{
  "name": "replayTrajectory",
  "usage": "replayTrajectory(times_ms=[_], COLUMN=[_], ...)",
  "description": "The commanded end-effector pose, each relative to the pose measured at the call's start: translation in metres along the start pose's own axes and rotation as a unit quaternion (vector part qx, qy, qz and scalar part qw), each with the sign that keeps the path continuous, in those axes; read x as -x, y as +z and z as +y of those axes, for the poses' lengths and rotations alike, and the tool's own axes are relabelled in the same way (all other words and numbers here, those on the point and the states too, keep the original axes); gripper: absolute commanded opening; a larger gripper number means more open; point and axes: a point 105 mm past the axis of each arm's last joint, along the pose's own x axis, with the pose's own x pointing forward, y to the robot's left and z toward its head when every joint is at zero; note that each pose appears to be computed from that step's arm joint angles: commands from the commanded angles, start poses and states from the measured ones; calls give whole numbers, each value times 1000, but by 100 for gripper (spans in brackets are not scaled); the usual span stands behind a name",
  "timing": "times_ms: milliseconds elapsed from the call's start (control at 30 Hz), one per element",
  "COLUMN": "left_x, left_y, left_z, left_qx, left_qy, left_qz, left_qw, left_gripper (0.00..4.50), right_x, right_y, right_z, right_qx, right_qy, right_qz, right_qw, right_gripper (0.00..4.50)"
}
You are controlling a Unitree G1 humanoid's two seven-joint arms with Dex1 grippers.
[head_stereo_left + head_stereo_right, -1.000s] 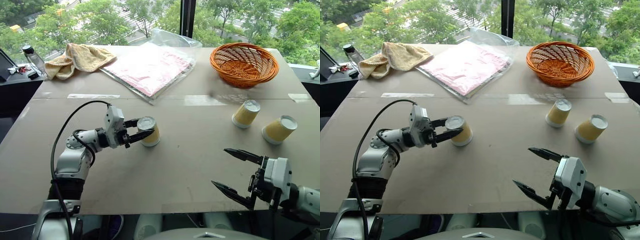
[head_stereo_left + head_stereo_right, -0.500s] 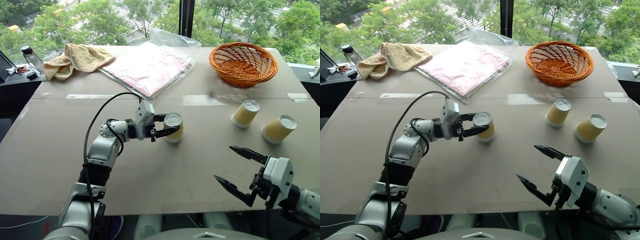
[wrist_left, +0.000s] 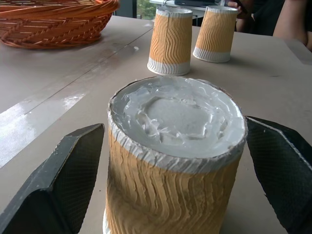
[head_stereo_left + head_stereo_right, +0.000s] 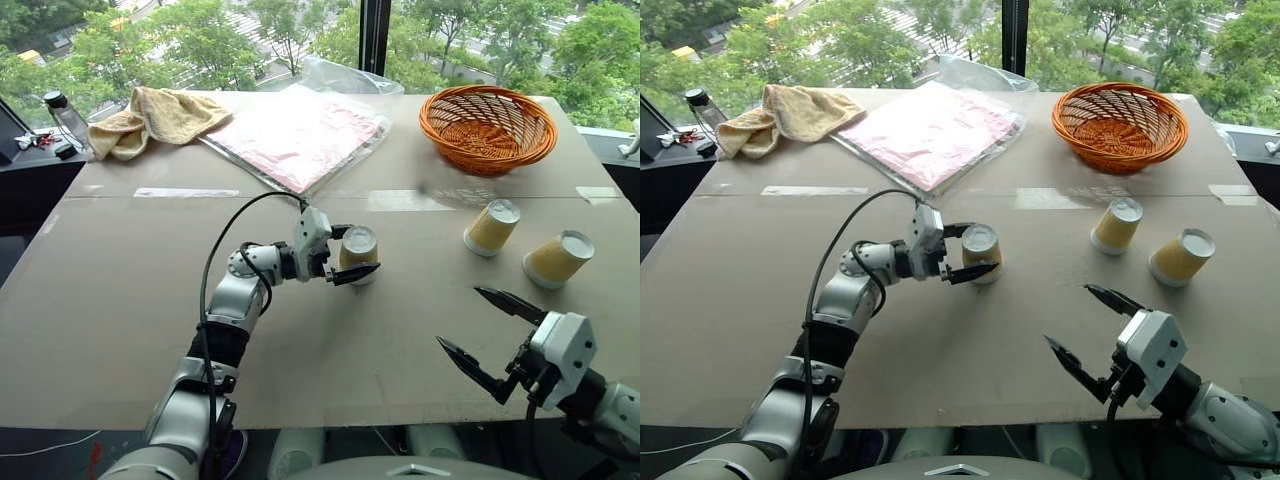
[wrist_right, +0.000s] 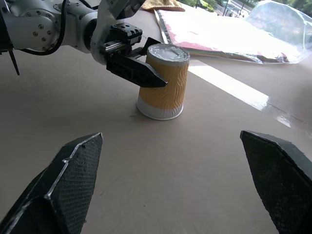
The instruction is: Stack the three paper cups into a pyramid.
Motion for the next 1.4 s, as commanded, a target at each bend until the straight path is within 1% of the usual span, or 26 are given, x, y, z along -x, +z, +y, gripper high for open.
replayTrajectory(times_ms=[33,167,300,367,500,567,633,700,933,1067,1167,1200,1233,1267,1300,1400], left_x=[19,43,63,72,77,76,76,76,76,74,72,71,70,70,69,67], left_y=[18,28,30,29,33,39,44,47,66,71,72,73,73,73,72,66], left_z=[3,1,-8,-18,-41,-50,-57,-64,-86,-91,-92,-91,-91,-91,-90,-85], left_qx=[1,24,36,35,22,27,28,25,29,40,41,42,43,43,44,37], left_qy=[14,25,28,13,-17,-28,-44,-63,-131,-152,-156,-156,-156,-155,-152,-125], left_qz=[-28,-40,-36,-30,-27,-46,-62,-64,-96,-101,-102,-103,-103,-104,-103,-103], left_qw=[1000,999,998,999,999,998,997,996,986,982,982,981,981,981,982,986], left_gripper=[448,448,448,448,448,448,448,448,448,448,450,450,450,450,450,450], right_x=[2,8,17,24,34,36,37,37,30,31,33,34,34,34,34,33], right_y=[9,8,-3,-9,-17,-21,-24,-27,-41,-46,-49,-49,-46,-44,-42,-35], right_z=[-30,-72,-107,-125,-155,-168,-176,-182,-188,-192,-193,-193,-193,-191,-189,-181], right_qx=[21,30,41,49,43,34,22,6,-68,-82,-96,-93,-87,-82,-76,-72], right_qy=[-92,-210,-294,-332,-397,-421,-437,-449,-452,-458,-462,-463,-459,-454,-448,-423], right_qz=[-18,-21,9,23,40,47,49,52,57,61,61,59,55,52,52,40], right_qw=[995,977,955,942,916,905,898,892,888,883,880,880,882,886,889,903], right_gripper=[450,450,450,450,450,450,450,450,450,450,367,328,274,232,215,214])
